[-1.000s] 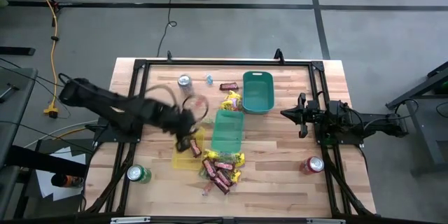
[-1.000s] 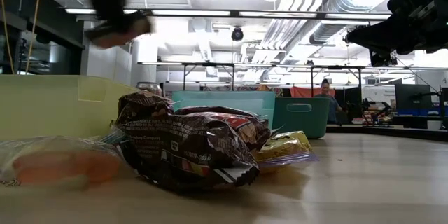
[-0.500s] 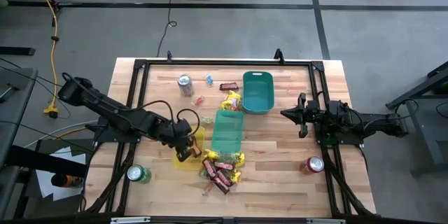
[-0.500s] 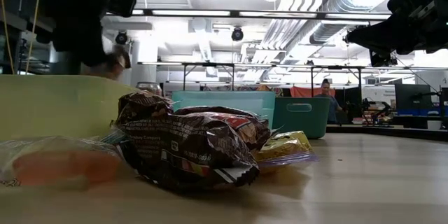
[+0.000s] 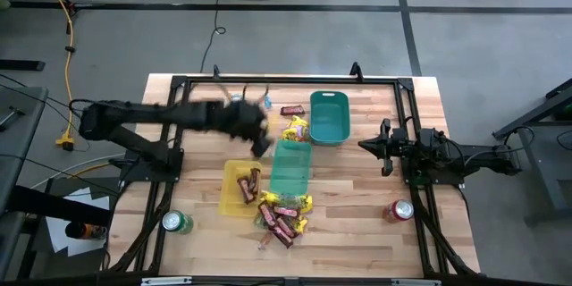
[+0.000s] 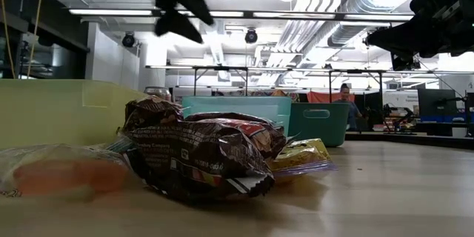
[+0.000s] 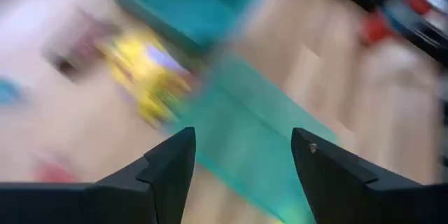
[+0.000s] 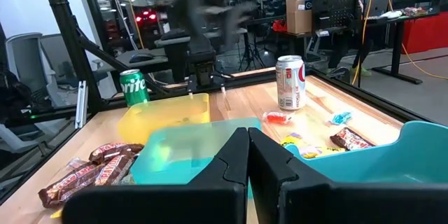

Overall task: Sort candy
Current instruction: Put the brown chocolate bar into the yellow bin

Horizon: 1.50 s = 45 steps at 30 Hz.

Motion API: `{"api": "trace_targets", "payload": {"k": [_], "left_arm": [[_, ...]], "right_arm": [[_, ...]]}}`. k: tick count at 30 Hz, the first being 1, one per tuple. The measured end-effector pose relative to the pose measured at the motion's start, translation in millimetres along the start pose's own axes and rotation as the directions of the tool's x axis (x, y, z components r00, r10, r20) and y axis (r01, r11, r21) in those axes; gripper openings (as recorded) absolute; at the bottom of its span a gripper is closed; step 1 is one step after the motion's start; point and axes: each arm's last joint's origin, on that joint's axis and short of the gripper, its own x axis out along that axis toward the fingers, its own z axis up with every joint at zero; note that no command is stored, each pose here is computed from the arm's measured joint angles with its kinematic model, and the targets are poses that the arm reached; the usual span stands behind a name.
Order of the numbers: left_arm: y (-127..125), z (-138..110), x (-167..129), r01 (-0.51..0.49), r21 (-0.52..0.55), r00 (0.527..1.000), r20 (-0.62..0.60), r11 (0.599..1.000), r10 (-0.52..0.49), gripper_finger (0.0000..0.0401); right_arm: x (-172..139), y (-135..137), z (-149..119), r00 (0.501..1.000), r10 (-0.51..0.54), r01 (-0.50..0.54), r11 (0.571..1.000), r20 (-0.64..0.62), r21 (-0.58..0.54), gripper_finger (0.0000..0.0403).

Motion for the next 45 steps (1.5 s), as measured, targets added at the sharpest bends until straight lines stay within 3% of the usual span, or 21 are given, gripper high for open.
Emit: {"api": "trace_targets", "payload": {"k": [3,6,11,19,32,36,41,45], "left_arm": [[27,38,20,-0.070,0.059,0.997,0.014,0.996,0.070,0.0226],[51,62,50,-0.130,0.109,0.989,-0.056,0.985,0.137,0.0227],[91,79,106,-0.205,0.139,0.942,-0.239,0.969,0.234,0.0227],[132,73,162,-0.213,0.127,0.907,-0.343,0.969,0.245,0.0227],[135,56,198,-0.174,0.165,0.900,-0.374,0.971,0.225,0.0223],[134,55,199,-0.198,0.195,0.892,-0.371,0.961,0.259,0.0171],[132,56,187,-0.169,0.215,0.878,-0.411,0.962,0.246,0.0025],[124,66,160,-0.152,0.228,0.882,-0.409,0.962,0.236,0.0010]], "right_arm": [[0,0,0,1.000,0.000,0.000,1.000,0.000,0.000,0.0000],[0,0,0,1.000,0.000,0.000,1.000,0.000,0.000,0.0000],[0,0,0,1.000,0.000,0.000,1.000,0.000,0.000,0.0000],[0,0,0,1.000,0.000,0.000,1.000,0.000,0.000,0.0000],[0,0,0,1.000,0.000,0.000,1.000,0.000,0.000,0.0000],[0,0,0,1.000,0.000,0.000,1.000,0.000,0.000,0.0000],[0,0,0,1.000,0.000,0.000,1.000,0.000,0.000,0.0000],[0,0,0,1.000,0.000,0.000,1.000,0.000,0.000,0.0000]]}}
